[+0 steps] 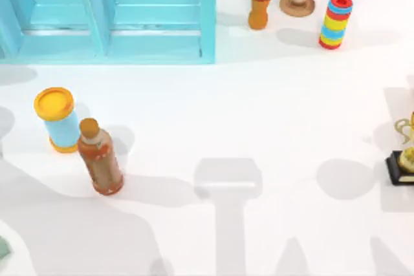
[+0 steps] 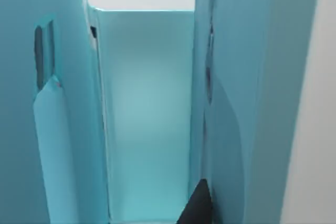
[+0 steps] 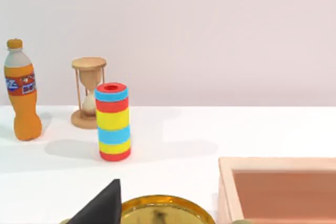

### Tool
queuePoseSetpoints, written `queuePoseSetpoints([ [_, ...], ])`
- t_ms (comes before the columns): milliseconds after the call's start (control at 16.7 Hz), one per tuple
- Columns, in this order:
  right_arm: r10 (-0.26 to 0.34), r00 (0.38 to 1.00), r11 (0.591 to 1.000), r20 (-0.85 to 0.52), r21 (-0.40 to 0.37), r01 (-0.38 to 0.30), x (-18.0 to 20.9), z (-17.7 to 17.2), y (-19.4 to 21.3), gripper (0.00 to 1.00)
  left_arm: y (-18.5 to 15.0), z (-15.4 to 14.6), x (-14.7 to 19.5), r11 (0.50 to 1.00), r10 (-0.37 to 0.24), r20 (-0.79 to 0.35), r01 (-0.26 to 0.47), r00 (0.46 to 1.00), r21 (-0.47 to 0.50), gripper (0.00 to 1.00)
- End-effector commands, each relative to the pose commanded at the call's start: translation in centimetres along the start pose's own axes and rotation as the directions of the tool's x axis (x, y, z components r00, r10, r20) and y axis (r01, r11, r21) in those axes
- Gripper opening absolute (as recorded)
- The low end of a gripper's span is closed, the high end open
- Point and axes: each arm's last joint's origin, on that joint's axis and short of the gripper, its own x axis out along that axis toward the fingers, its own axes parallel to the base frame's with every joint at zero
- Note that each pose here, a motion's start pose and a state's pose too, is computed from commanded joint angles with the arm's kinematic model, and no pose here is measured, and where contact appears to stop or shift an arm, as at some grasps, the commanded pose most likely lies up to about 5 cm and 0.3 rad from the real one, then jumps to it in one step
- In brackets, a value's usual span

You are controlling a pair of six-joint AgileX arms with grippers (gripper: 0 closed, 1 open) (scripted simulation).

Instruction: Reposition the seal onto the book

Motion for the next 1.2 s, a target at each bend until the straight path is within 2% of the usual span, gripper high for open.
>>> queuePoseSetpoints([
  [240,0.000,1.000,1.000,0.000,0.000,0.000,0.0,0.0,0.0,1.00,0.3,1.0,-0.5,1.000,-0.001,0.001,0.001,1.000,0.000,0.00],
  [480,0.000,1.000,1.000,0.000,0.000,0.000,0.0,0.0,0.0,1.00,1.3,6.2,-3.2,1.000,-0.012,0.000,0.012,1.000,-0.008,0.00],
  [720,0.000,1.000,1.000,0.000,0.000,0.000,0.0,0.0,0.0,1.00,1.6,13.3,-8.8,1.000,-0.016,0.005,0.016,1.000,-0.010,0.00],
  [900,0.000,1.000,1.000,0.000,0.000,0.000,0.0,0.0,0.0,1.00,1.0,17.4,-13.8,1.000,-0.012,0.009,0.012,1.000,-0.004,0.00],
  [1200,0.000,1.000,1.000,0.000,0.000,0.000,0.0,0.0,0.0,1.00,-0.3,20.0,-19.4,1.000,-0.001,0.001,0.001,1.000,0.000,0.00],
])
